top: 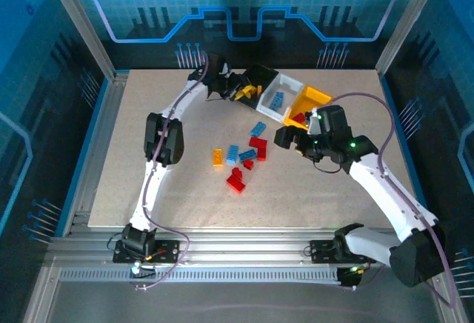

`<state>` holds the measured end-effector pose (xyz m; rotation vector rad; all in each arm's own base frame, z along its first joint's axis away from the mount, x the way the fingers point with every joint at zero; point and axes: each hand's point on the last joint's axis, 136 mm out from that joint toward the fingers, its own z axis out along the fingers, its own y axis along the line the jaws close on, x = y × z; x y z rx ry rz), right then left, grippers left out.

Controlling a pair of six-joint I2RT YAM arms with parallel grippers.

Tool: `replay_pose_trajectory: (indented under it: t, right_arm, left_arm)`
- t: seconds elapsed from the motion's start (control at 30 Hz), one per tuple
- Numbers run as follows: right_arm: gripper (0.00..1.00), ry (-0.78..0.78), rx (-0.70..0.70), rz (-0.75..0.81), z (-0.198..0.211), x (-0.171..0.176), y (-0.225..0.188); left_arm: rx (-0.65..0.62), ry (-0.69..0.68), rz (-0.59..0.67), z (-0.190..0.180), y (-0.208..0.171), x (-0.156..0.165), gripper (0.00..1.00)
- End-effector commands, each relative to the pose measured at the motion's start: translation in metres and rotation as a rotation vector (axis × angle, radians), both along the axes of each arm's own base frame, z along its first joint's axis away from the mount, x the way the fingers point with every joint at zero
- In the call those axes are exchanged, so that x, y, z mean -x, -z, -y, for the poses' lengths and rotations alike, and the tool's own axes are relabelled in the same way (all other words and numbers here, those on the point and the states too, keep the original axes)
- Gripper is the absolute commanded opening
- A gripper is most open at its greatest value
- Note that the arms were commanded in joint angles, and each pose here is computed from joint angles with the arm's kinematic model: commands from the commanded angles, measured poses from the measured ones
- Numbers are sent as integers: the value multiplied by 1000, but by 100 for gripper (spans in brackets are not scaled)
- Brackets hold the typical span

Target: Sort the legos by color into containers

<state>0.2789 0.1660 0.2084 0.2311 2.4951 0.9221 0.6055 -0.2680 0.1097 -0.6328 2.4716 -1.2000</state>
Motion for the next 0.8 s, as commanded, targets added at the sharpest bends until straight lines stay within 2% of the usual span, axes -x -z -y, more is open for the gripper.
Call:
replay_pose_trajectory:
  t: [0.0,0.13,0.23,0.4,0.6,0.77]
  right_arm:
    - [100,19,-2,-37,5,18,0]
    - [100,47,0,-43,13,30,3]
    - [100,68,-7,-38,17,35,4]
    - [100,82,1,-41,21,39,5]
    - [100,86,6,-70,20,39,13]
    - [100,56,2,-85,13,34,19]
  left_arm:
    - [190,-53,70,14,-29,-31,43]
    - [280,-98,71,20,-23,-48,45]
    - [300,-110,66,23,-19,-52,53]
    - [285,-97,57,24,-15,-48,59]
    - [267,-77,57,24,-22,-42,59]
    - [174,-12,50,18,-34,-17,60]
